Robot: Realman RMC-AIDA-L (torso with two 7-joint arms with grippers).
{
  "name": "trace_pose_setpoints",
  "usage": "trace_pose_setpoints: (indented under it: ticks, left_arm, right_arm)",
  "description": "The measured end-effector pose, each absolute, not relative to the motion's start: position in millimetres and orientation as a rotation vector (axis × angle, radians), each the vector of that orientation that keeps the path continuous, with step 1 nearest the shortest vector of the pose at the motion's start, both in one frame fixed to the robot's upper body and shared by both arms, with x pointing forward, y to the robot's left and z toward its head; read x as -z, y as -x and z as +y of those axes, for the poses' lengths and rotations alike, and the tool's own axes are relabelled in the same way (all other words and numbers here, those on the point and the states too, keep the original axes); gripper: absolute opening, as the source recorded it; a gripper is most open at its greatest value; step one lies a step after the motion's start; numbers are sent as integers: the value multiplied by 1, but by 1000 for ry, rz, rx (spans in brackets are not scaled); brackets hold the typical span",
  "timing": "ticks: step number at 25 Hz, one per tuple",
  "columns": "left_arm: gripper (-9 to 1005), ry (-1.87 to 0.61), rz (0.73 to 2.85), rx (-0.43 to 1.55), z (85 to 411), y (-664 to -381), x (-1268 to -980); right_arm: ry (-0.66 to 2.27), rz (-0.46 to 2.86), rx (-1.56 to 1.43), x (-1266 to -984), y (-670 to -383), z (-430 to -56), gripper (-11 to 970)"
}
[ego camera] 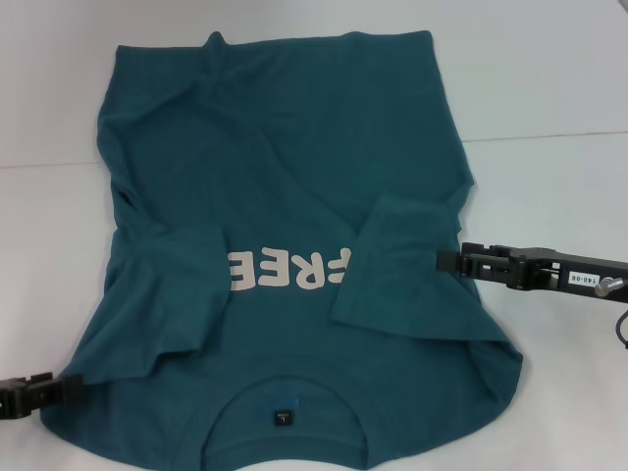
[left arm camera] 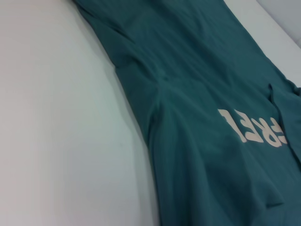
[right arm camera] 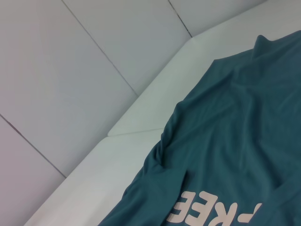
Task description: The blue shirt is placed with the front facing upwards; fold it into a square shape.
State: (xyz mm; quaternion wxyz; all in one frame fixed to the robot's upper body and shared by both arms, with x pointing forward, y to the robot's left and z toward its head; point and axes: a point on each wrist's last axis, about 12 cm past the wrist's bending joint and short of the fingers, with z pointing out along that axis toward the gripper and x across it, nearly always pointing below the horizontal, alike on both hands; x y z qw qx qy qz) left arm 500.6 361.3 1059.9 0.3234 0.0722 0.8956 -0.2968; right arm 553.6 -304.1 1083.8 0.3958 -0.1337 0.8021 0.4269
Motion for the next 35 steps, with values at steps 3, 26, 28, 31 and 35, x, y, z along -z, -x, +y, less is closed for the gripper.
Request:
trace_pose_setpoints:
  ticks: [3,26,28,31,35]
  left_arm:
    - [549,-178,2352,759,362,-502,-1060]
    - [-1,-184,2368,726,362,-504,-1062]
    - [-1,-174,2369,723,364,-504,-1062]
    - [-1,-157,2370,712,368,-503,-1065]
    - [-2,-162,2369,706,370,-502,-1068]
  right_arm:
    - [338,2030,-1085,-1084,-553,-304,815]
    - [328,2034,-1081,-1083,-552,-306,811]
    - [321,2042,-1076,-1082,-552,-308,811]
    - [292,2076,-1076,-1082,-550,-316,811]
    - [253,2154,-1064,-1080,-545,-331,810]
